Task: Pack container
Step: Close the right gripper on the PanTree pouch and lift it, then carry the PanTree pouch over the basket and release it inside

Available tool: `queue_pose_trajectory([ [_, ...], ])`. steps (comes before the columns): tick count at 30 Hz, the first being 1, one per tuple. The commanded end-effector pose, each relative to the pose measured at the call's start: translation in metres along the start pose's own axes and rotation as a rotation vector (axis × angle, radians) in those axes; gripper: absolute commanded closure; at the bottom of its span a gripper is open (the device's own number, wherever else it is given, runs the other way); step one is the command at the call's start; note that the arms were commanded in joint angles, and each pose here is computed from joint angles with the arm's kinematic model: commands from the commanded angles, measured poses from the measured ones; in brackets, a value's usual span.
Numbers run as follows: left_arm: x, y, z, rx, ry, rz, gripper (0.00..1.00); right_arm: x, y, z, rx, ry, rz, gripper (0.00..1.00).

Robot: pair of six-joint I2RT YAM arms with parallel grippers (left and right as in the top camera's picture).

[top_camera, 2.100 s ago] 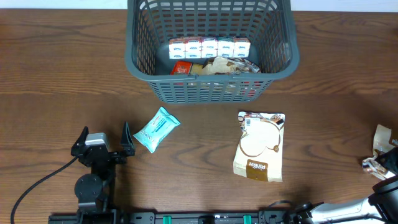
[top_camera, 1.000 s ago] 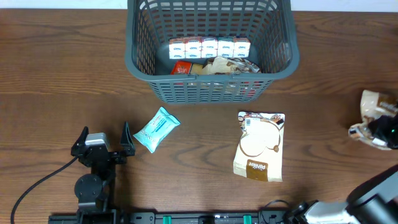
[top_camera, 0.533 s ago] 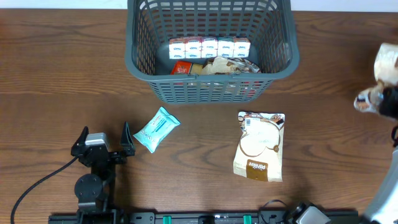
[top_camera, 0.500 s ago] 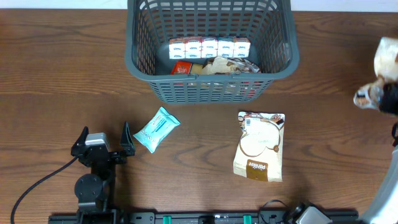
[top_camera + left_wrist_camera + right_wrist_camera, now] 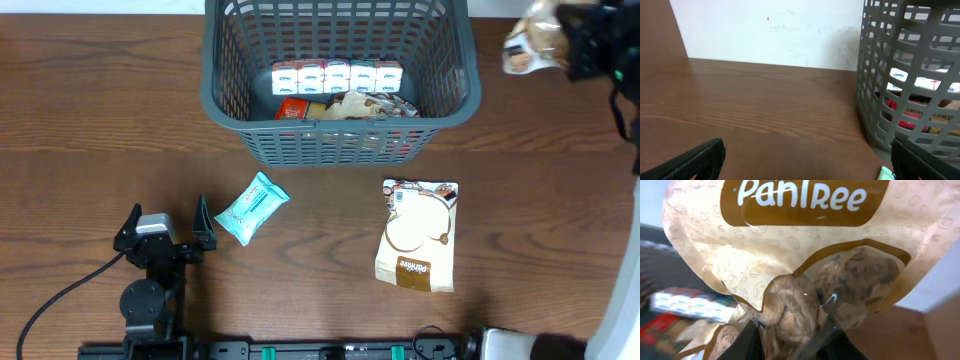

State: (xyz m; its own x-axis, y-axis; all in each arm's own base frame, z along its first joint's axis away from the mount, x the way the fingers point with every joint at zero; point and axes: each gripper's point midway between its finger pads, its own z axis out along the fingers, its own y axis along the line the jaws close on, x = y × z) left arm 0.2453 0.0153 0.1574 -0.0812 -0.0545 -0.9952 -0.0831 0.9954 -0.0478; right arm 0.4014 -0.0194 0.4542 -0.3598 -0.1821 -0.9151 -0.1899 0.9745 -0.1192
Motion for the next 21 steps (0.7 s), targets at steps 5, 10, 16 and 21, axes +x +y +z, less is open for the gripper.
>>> queue_pose_trajectory([
  [5,0.009,0.001,0.001,-0.007,0.020,-0.037,0.01,-0.020,0.078,0.028,-0.224,0.024,-0.270,0.99],
  [10,0.009,0.001,0.001,-0.007,0.024,-0.037,0.01,0.002,0.126,0.040,-0.363,0.094,-0.442,0.99],
  [16,0.010,0.001,0.001,-0.007,0.024,-0.037,0.01,0.025,0.166,0.050,-0.482,0.155,-0.553,0.99],
  [21,0.010,0.001,0.001,-0.007,0.024,-0.037,0.01,0.050,0.194,0.056,-0.573,0.215,-0.674,0.99],
])
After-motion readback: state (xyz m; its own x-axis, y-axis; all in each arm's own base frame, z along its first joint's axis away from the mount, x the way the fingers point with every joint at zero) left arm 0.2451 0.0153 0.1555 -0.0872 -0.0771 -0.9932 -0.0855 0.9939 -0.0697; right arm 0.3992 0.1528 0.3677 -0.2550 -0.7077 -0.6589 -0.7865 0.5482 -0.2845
